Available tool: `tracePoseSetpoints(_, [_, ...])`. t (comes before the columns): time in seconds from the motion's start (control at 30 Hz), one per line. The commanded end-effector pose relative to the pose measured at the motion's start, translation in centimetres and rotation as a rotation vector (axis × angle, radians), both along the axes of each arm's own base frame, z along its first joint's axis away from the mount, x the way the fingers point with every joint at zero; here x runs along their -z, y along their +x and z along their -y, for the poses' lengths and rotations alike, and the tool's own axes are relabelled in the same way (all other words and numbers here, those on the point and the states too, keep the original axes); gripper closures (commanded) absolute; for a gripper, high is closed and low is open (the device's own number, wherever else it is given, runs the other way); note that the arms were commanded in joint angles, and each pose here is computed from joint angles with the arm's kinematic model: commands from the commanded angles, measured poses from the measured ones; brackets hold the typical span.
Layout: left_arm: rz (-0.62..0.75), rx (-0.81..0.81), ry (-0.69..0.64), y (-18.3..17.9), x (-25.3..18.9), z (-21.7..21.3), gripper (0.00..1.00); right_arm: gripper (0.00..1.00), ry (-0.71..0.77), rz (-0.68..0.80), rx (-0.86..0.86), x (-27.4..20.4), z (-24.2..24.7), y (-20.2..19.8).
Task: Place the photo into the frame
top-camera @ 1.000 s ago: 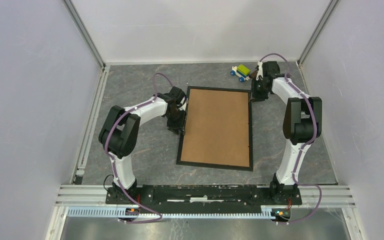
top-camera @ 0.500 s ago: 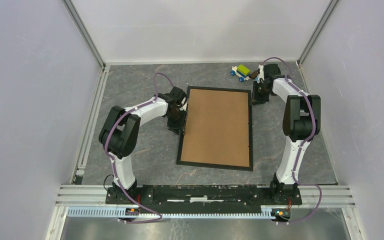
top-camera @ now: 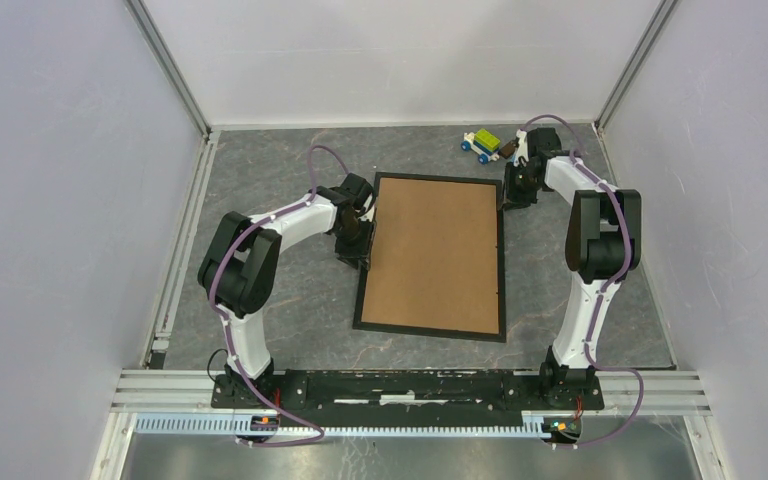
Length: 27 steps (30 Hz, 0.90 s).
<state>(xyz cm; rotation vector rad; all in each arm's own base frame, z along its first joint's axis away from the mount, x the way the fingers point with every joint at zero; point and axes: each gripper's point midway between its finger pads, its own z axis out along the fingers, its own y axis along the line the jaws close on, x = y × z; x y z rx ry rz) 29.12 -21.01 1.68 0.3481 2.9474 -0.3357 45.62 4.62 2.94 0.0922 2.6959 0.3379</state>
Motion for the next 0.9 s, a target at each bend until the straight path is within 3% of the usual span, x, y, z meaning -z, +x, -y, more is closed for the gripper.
tracePoseSetpoints(0.0, [-0.146,0.116,0.224,-4.5,5.0,-4.1,0.6,0.74,0.004,-0.031,-0.01,1.5,-0.2,-0.3])
tracePoseSetpoints(0.37, [-0.139,0.125,0.249,-4.5,5.0,-4.4,0.6,0.73,-0.055,-0.092,0.03,3.8,0.6,-0.7])
tracePoseSetpoints(0.57, [-0.138,0.132,0.26,-4.6,5.1,-4.5,0.61,0.74,-0.272,-0.193,0.061,6.1,3.2,-1.5])
tracePoseSetpoints(0.77, [-0.121,0.155,0.329,-4.5,5.3,-5.2,0.62,0.67,-0.459,-0.318,-0.1,8.6,1.7,-2.3])
tracePoseSetpoints(0.87, [-0.122,0.166,0.338,-4.7,5.4,-5.1,0.62,0.63,-0.427,-0.312,-0.172,9.3,-0.8,-2.4])
